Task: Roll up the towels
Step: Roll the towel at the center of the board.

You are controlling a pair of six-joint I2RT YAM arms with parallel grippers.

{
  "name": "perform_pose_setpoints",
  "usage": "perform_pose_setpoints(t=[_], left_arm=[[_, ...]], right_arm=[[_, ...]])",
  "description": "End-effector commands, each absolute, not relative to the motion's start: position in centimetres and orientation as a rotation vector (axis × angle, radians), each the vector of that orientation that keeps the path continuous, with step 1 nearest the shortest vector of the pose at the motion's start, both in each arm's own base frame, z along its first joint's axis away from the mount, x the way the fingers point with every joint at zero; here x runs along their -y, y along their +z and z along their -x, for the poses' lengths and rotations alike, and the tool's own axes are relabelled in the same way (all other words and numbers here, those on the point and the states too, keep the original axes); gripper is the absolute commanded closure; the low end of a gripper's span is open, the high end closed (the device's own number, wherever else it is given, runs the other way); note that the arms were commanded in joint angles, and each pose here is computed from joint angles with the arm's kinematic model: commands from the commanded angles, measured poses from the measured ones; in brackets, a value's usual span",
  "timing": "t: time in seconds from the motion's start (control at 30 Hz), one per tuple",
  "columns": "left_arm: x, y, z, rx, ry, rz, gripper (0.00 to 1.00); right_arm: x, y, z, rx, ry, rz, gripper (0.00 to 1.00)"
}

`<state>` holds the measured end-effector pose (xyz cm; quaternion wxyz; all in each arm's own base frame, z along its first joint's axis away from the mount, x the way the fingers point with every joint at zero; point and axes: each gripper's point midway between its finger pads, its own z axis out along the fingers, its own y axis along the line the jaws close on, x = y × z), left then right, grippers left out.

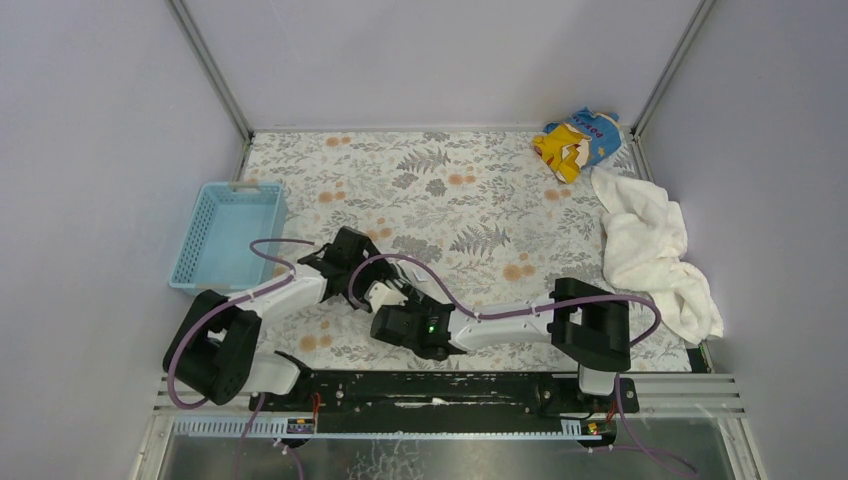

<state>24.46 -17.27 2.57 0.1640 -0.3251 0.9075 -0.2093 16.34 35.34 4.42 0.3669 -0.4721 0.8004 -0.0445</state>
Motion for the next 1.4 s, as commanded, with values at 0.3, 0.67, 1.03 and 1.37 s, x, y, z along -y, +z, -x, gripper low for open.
perform_pose_setpoints(t=[0.3, 0.67, 1.03, 1.37], left_arm=[[13.7, 1.5, -24.2, -2.603, -0.300, 0.957, 0.15], [11.5, 7.5, -24.8, -2.413, -0.466, 0.965, 0.02], [16.5, 8.0, -21.8, -2.468, -0.890, 0.837, 0.00], [19.8, 7.8, -21.4, -2.464, -0.999, 0.796, 0.00]], right_arm=[[-34.9, 1.4, -12.9, -2.277, 0.146, 1.260, 0.70], [-36.4, 2.6, -12.3, -2.471, 0.848, 1.040, 0.74], [-36.0, 2.4, -12.6, -2.544, 1.239, 0.811, 0.74], [-35.2, 0.5, -13.1, -2.629, 1.223, 0.717, 0.74]])
